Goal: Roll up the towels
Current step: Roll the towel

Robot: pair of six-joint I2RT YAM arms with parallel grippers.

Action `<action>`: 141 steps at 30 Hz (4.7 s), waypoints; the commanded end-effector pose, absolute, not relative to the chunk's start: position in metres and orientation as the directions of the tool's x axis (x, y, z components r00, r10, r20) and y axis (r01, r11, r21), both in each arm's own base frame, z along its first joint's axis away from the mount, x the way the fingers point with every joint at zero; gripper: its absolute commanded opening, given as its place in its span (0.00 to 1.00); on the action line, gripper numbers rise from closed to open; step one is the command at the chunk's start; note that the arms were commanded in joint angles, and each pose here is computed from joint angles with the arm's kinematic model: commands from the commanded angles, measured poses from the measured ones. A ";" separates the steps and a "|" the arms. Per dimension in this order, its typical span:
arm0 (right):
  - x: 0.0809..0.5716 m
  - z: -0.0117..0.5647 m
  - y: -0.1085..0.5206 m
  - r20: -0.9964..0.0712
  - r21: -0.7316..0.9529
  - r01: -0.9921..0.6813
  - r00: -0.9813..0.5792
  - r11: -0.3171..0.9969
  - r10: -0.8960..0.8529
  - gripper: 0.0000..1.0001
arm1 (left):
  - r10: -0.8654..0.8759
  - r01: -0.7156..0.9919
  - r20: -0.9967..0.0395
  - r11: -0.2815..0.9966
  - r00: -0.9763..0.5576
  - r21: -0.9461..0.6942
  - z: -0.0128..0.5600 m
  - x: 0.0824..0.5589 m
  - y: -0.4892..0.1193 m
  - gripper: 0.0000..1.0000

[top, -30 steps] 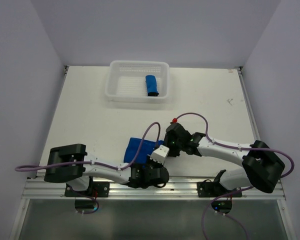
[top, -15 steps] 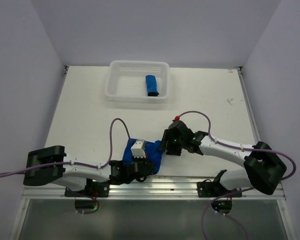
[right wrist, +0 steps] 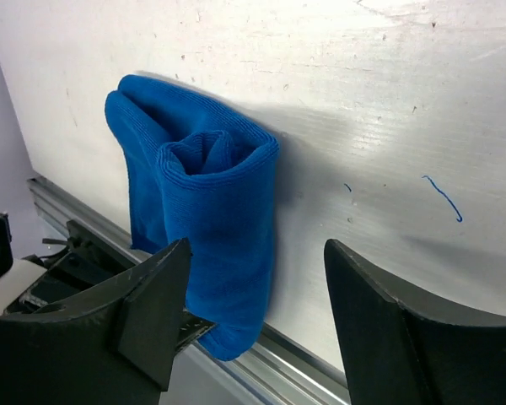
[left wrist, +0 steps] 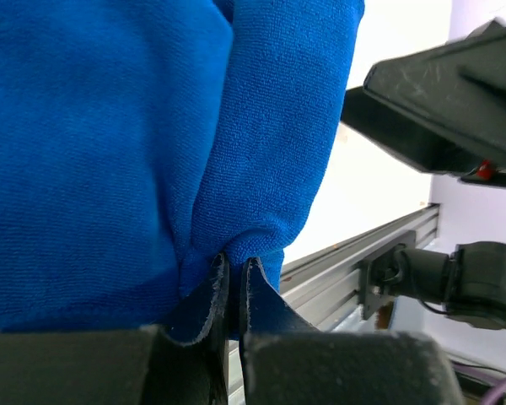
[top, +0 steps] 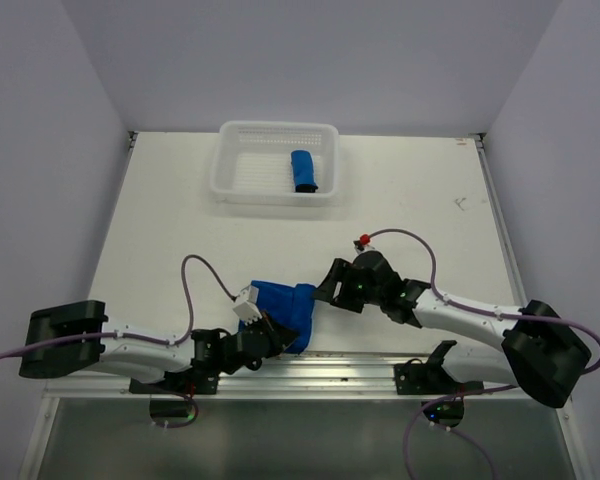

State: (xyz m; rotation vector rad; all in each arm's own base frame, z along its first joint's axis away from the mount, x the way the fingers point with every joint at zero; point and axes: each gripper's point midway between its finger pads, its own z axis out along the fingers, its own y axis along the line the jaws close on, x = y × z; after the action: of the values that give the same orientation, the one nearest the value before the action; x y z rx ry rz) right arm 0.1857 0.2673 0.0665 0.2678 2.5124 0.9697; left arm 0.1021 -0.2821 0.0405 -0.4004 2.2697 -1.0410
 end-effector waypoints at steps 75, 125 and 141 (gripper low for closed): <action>0.161 0.062 0.253 -0.328 0.456 0.123 -0.898 0.882 0.294 0.08 | -0.033 0.337 -0.855 0.911 -0.518 -0.239 0.105 0.102 -0.321 0.70; 0.156 0.044 0.221 -0.259 0.437 0.229 -0.894 0.870 0.365 0.24 | 0.105 0.340 -0.866 0.937 -0.489 -0.078 0.052 0.098 -0.356 0.00; 0.196 0.044 0.208 -0.286 0.398 0.259 -0.877 0.880 0.387 0.47 | -0.127 0.343 -0.781 0.847 -0.612 -0.407 0.055 0.087 -0.345 0.00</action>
State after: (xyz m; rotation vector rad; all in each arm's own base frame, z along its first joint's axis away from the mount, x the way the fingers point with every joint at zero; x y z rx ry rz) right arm 0.1683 0.2191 0.0407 0.4624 2.7677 0.5839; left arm 0.0929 -0.3434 0.0514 0.1947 2.1189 -0.5974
